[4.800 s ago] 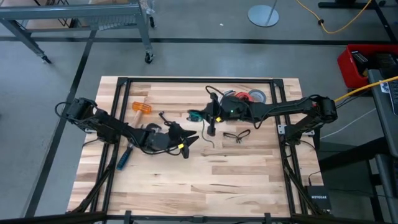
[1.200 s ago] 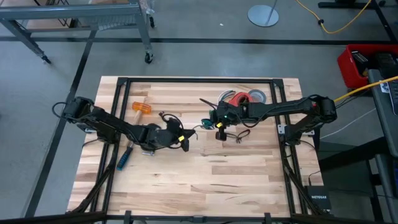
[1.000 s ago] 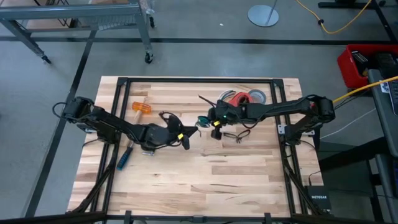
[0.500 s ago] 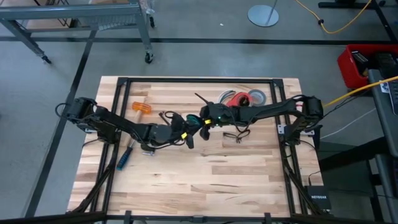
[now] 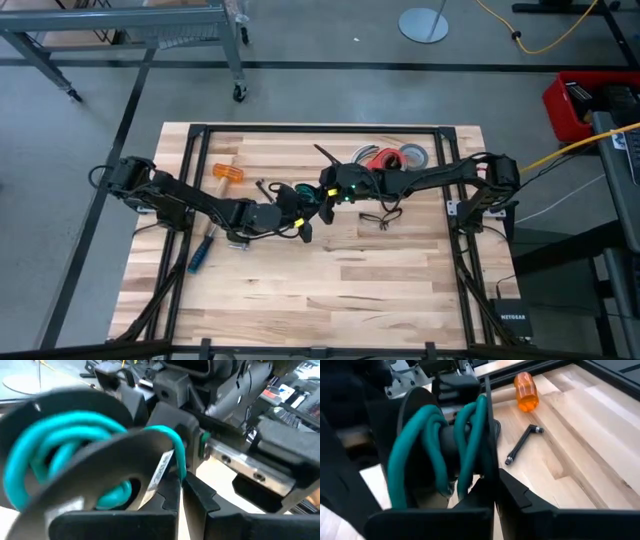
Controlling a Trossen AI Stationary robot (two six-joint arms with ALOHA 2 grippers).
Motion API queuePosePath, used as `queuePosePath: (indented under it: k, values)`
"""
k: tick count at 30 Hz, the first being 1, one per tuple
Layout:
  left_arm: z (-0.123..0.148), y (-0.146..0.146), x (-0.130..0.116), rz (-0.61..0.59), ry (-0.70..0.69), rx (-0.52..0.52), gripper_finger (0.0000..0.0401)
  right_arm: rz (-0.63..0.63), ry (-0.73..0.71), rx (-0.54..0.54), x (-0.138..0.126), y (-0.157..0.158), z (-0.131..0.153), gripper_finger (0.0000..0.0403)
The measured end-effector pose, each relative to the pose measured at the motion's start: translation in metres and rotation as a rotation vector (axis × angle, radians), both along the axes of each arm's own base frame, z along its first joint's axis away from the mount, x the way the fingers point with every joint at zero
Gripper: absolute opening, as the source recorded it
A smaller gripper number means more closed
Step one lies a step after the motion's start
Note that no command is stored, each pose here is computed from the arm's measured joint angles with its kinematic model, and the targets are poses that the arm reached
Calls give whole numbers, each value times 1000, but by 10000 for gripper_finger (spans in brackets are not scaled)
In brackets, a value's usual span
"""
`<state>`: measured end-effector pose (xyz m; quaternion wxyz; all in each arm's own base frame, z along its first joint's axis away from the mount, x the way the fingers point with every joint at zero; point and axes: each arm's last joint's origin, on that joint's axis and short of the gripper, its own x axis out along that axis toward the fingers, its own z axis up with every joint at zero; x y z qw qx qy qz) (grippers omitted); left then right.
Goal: Coil cords
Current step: Coil the green wire to the spool
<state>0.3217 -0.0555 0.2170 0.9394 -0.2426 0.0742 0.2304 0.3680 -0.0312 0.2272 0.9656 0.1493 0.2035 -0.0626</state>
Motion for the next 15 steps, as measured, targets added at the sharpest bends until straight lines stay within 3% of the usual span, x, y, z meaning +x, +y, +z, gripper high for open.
queuePosePath:
  k: [10, 15]
  values:
    - [-1, 2, 0, 11, -6, -27, 0, -19, -25, 42, 2, 0, 5, 7]
    - [-7, -4, -3, -5, 56, -22, 0, 23, -21, 70, 2, -6, 5, 7]
